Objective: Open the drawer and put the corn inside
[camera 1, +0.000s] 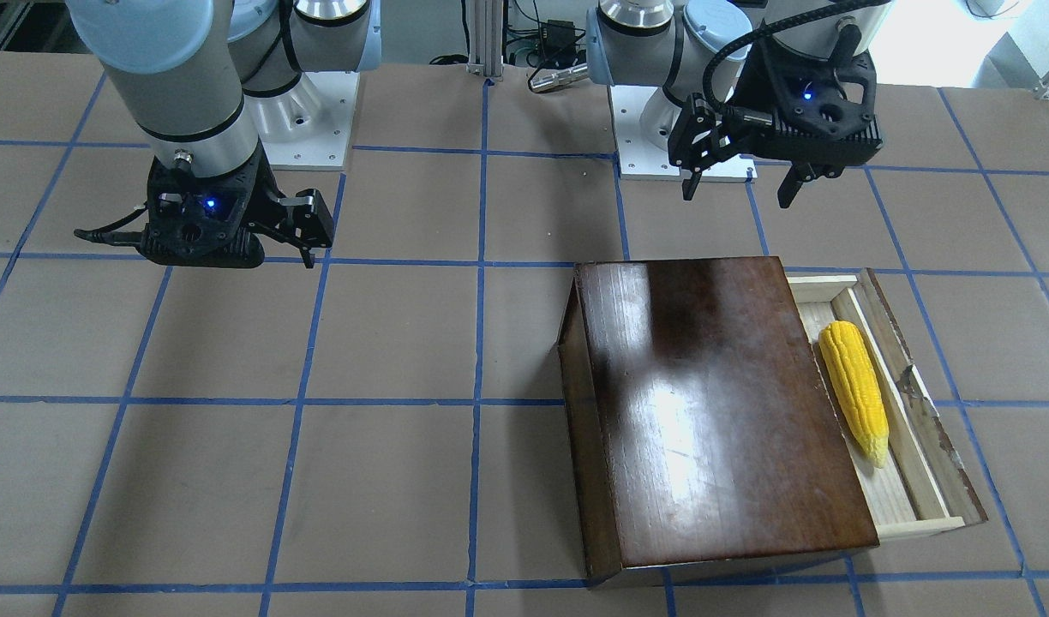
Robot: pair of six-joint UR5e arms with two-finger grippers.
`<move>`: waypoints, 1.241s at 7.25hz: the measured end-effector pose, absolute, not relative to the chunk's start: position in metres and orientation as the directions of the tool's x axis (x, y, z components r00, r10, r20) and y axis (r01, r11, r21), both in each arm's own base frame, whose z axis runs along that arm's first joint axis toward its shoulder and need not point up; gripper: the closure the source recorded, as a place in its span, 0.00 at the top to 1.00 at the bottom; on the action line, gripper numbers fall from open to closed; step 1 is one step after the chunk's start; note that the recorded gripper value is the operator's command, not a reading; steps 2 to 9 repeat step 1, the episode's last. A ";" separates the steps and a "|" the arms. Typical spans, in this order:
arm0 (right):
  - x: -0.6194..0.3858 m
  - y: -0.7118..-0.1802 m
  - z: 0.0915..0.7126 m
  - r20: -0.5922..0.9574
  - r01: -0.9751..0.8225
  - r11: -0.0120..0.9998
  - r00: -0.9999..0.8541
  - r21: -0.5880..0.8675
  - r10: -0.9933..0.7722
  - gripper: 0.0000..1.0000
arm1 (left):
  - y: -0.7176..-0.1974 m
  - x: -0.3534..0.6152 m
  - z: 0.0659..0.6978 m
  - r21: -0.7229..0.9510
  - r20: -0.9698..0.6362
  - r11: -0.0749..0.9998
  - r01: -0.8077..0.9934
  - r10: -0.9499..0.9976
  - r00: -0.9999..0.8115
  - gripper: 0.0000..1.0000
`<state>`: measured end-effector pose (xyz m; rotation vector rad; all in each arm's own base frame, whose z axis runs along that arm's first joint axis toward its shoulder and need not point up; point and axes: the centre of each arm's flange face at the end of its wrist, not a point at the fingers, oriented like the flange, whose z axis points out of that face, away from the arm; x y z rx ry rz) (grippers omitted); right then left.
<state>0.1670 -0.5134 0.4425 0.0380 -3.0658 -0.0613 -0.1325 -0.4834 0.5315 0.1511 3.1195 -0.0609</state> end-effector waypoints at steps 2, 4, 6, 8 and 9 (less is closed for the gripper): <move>0.167 -0.513 0.442 0.074 -0.023 0.999 -0.997 0.041 -0.026 1.00 | -0.483 -0.133 0.532 -0.038 -0.019 0.994 0.100 0.100 -0.995 1.00; 0.167 -0.513 0.442 0.074 -0.023 0.999 -0.997 0.041 -0.026 1.00 | -0.483 -0.133 0.532 -0.038 -0.019 0.994 0.100 0.100 -0.995 1.00; 0.167 -0.513 0.442 0.074 -0.023 0.999 -0.997 0.041 -0.026 1.00 | -0.483 -0.133 0.532 -0.038 -0.019 0.994 0.100 0.100 -0.995 1.00; 0.167 -0.513 0.442 0.074 -0.023 0.999 -0.997 0.041 -0.026 1.00 | -0.483 -0.133 0.532 -0.038 -0.019 0.994 0.100 0.100 -0.995 1.00; 0.167 -0.513 0.442 0.074 -0.023 0.999 -0.997 0.041 -0.026 1.00 | -0.483 -0.133 0.532 -0.038 -0.019 0.994 0.100 0.100 -0.995 1.00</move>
